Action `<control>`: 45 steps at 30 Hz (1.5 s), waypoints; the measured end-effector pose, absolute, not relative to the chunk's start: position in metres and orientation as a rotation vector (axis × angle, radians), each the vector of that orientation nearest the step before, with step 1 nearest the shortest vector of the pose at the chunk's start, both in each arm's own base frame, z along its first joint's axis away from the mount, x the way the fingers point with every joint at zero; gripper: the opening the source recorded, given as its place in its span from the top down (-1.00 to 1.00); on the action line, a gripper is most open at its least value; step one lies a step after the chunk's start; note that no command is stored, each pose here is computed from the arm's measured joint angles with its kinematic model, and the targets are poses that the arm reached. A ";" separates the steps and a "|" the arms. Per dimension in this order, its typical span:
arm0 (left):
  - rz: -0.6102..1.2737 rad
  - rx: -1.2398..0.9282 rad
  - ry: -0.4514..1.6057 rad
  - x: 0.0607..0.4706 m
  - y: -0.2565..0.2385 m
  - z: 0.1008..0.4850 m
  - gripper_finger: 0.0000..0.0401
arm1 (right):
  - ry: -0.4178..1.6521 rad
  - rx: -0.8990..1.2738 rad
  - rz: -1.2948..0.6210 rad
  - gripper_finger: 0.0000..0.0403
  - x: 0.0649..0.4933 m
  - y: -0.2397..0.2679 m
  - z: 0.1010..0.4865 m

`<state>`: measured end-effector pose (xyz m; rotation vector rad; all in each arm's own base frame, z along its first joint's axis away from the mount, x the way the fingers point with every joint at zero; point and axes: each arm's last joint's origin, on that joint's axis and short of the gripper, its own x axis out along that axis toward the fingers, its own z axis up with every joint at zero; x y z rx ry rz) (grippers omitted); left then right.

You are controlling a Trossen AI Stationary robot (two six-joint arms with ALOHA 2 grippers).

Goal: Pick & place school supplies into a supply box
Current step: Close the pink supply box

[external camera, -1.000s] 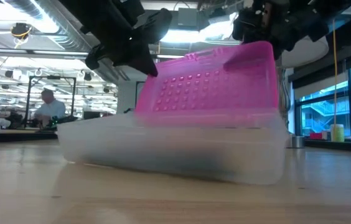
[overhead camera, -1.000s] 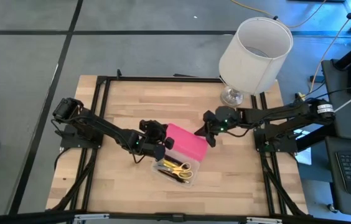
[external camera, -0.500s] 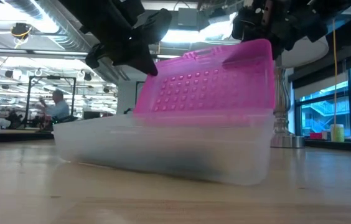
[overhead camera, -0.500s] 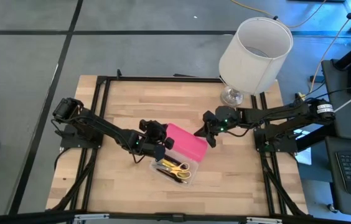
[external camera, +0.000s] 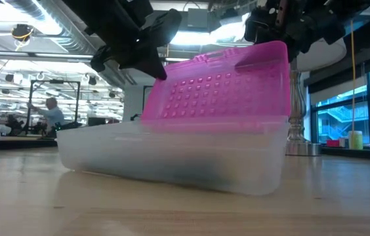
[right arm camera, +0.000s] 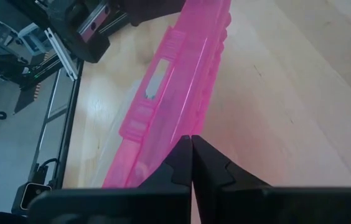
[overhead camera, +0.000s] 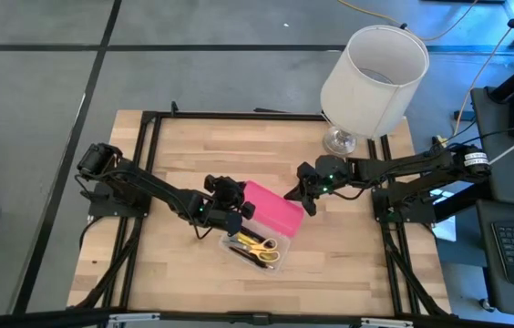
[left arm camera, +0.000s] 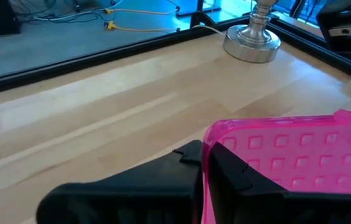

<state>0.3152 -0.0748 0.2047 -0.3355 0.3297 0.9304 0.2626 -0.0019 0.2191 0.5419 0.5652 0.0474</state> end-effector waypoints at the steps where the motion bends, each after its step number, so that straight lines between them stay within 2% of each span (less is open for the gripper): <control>1: 0.931 -0.335 0.328 0.315 -0.075 0.205 0.98 | 0.565 0.542 0.047 0.98 0.263 -0.002 0.219; 12: 0.919 -0.310 0.332 0.316 -0.075 0.206 0.94 | 0.567 0.544 0.057 0.98 0.263 -0.002 0.219; 21: 0.915 -0.320 0.312 0.318 -0.076 0.207 0.61 | 0.562 0.547 0.069 0.98 0.263 0.000 0.220; 26: 0.916 -0.315 0.276 0.320 -0.077 0.210 0.51 | 0.543 0.539 0.092 0.98 0.264 0.005 0.222; 34: 0.856 -0.279 0.223 0.329 -0.080 0.220 0.49 | 0.559 0.526 0.057 0.98 0.272 0.009 0.211; 45: 0.784 -0.183 0.136 0.340 -0.083 0.240 0.48 | 0.494 0.533 0.121 0.98 0.286 0.022 0.205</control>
